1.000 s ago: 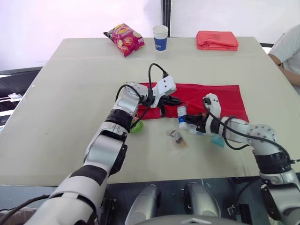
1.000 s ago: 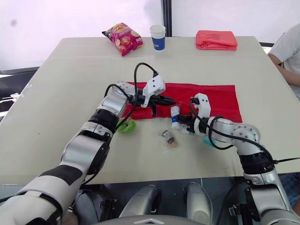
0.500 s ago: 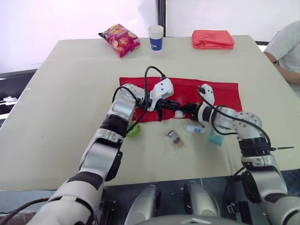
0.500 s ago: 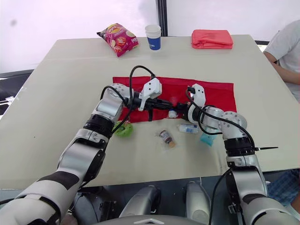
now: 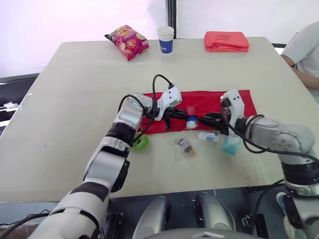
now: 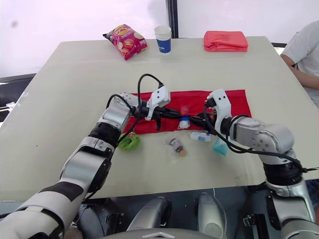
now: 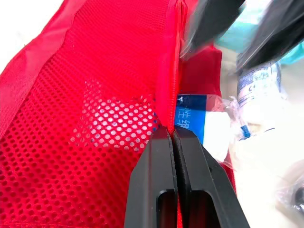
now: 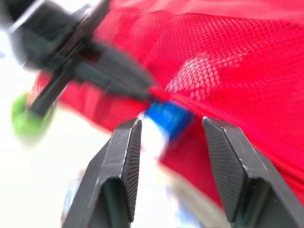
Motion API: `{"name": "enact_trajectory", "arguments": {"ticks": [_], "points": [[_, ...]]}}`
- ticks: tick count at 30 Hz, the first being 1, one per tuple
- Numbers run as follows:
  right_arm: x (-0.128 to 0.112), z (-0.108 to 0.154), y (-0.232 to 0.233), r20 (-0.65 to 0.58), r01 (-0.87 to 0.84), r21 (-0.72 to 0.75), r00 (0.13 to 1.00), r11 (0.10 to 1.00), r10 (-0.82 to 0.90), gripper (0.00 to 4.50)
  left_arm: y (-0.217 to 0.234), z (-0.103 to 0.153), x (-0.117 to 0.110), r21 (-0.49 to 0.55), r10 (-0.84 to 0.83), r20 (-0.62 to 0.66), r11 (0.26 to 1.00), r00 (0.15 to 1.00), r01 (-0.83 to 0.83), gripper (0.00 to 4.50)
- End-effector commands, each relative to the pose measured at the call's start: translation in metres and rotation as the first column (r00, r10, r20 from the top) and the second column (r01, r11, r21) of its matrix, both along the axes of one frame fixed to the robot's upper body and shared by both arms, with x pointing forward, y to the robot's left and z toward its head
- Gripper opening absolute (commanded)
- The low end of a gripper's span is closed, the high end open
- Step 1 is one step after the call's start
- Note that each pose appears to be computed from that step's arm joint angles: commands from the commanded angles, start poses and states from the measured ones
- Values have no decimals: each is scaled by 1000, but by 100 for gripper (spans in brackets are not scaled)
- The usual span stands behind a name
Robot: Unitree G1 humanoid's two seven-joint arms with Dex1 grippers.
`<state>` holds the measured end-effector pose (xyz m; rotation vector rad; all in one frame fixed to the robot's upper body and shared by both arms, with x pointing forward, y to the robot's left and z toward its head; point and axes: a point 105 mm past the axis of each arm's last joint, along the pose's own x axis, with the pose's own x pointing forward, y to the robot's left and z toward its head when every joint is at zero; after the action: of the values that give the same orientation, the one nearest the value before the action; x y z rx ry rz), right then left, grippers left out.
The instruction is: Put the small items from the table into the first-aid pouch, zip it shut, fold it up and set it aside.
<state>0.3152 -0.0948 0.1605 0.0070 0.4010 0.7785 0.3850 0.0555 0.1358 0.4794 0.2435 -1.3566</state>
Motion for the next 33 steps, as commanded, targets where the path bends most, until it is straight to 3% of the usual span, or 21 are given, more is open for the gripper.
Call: {"name": "enact_trajectory", "arguments": {"ticks": [1,4,14,25,33], "points": [[-18,7,4,55,-66,-76,996,995,70,217,-4,11,3,-6,-12,38,1000,999,13,0],[-20,-2,7,63,-70,-140,995,988,79,217,-5,12,3,-7,-16,41,1000,999,17,0],[11,-25,19,143,-5,-326,988,945,54,217,-10,21,1,-18,-37,56,999,998,38,0],[56,-22,29,218,104,-264,975,959,-45,217,-14,20,-5,-18,-60,62,998,996,61,0],[71,-28,21,274,152,-307,959,939,-66,217,-11,16,-6,-4,-59,66,998,996,60,0]]}}
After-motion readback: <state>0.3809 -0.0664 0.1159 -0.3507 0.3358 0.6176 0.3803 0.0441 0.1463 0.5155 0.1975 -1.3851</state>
